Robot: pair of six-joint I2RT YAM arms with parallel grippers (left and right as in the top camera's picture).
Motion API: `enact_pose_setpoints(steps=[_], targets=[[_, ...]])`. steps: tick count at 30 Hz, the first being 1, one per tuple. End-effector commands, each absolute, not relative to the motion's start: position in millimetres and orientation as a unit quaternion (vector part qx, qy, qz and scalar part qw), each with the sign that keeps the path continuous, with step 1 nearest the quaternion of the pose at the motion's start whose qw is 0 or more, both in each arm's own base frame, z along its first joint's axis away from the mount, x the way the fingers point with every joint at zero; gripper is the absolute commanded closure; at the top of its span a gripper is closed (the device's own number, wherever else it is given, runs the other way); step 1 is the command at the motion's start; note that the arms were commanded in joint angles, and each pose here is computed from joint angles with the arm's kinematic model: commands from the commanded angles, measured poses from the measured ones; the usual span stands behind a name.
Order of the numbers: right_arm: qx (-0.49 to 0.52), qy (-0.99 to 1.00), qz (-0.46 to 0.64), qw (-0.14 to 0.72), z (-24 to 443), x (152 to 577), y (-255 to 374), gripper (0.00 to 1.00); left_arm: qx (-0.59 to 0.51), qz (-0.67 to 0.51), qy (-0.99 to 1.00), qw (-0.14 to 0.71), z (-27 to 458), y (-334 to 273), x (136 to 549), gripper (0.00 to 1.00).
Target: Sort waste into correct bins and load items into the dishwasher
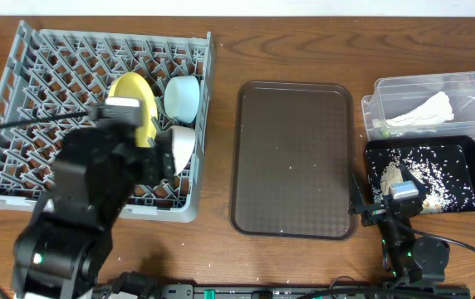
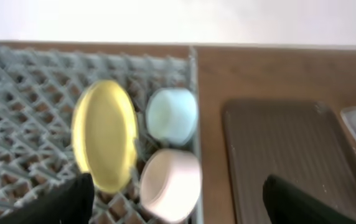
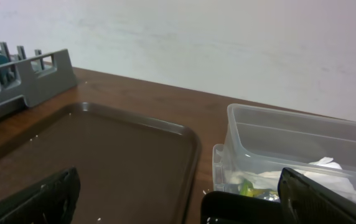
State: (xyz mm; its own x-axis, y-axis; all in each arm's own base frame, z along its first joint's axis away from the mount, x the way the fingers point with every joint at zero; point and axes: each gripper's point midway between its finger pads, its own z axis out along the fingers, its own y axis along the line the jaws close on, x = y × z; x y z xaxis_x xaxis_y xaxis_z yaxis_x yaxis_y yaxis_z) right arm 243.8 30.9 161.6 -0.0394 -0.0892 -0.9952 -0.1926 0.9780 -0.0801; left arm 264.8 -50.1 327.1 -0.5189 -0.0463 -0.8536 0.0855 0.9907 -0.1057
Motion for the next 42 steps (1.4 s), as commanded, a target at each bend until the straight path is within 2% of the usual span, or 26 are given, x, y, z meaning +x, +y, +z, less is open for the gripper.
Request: enact_pose_setpoints(steps=[1,8,16,27,35,42], targets=[[-0.108,0.719,0.041,0.685,160.8,242.9,35.2,0.01,-0.062,-0.072,0.847,0.524,320.7,-24.8,265.2,0.12],[-0.108,0.719,0.041,0.685,160.8,242.9,35.2,0.01,-0.102,-0.073,0.772,0.623,298.4,-2.3,258.1,0.12],[-0.108,0.719,0.041,0.685,160.8,242.9,35.1,0.01,-0.1,-0.083,0.722,0.68,253.9,-0.4,234.9,0.12],[-0.108,0.719,0.041,0.685,160.8,242.9,35.2,0.01,-0.11,-0.074,0.709,0.692,206.9,5.0,232.9,0.12],[-0.108,0.719,0.041,0.685,160.8,242.9,35.2,0.01,-0.119,-0.06,0.731,0.67,157.9,8.8,243.3,0.12],[-0.108,0.719,0.041,0.685,160.8,242.9,35.2,0.01,-0.12,-0.057,0.746,0.653,139.8,8.7,243.8,0.12]])
